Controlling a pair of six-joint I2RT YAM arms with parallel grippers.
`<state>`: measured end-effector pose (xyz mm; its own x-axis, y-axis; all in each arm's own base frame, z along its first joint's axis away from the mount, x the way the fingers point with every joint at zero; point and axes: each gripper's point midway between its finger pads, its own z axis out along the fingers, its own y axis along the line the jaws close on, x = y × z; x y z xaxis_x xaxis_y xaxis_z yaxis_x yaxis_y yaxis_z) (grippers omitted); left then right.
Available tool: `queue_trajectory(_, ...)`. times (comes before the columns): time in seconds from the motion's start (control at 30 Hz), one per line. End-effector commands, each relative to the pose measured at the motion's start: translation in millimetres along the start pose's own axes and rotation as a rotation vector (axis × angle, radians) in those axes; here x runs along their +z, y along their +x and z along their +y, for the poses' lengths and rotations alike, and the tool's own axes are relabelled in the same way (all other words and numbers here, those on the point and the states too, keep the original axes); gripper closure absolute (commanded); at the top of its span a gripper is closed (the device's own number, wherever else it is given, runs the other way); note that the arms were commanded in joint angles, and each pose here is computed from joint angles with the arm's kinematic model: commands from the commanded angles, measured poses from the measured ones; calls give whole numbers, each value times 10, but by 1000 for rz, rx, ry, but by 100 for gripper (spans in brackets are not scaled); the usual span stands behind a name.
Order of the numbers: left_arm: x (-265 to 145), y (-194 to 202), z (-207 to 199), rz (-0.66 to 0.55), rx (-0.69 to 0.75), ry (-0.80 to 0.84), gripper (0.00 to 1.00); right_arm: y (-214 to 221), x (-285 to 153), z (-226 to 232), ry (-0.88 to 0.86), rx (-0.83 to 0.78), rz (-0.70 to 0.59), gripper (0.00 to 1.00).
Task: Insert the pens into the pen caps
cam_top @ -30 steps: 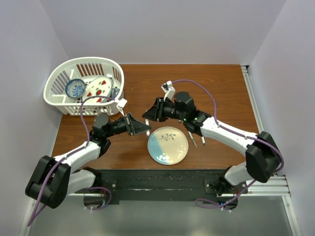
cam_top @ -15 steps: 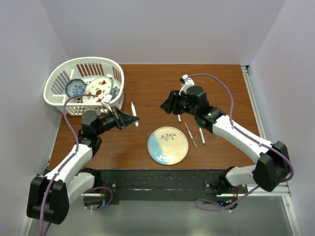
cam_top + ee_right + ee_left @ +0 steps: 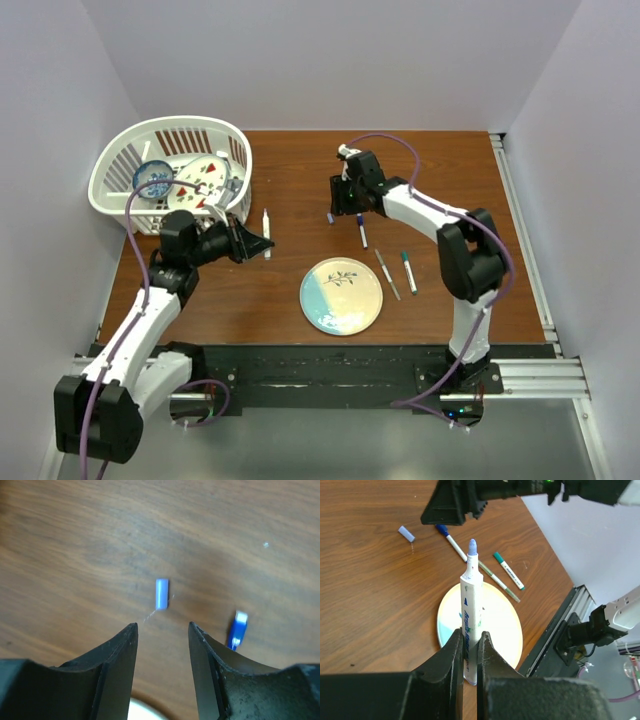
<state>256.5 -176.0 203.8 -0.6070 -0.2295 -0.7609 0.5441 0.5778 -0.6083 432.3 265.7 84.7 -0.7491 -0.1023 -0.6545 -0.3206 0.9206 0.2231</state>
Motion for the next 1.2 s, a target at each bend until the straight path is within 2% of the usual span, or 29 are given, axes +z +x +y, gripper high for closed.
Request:
queue_trajectory(0.0, -107, -116, -54, -23, 111, -26, 100, -204, 71, 59, -15, -103, 2, 52)
queue_trajectory(0.43, -160, -161, -51, -46, 132, -56, 100, -32, 508, 81, -57, -109, 51, 53)
queue_trajectory(0.6, -167, -185, -69, -53, 139, -53, 100, -7, 581, 282, -182, -113, 35, 55)
queue_trajectory(0.83, -183, -194, -44, -62, 143, -75, 100, 122, 484, 536, -284, -180, 46, 56)
queue_trajectory(1.17, -191, -192, -15, -63, 141, -89, 100, 322, 462, 561, -301, -206, 112, 58)
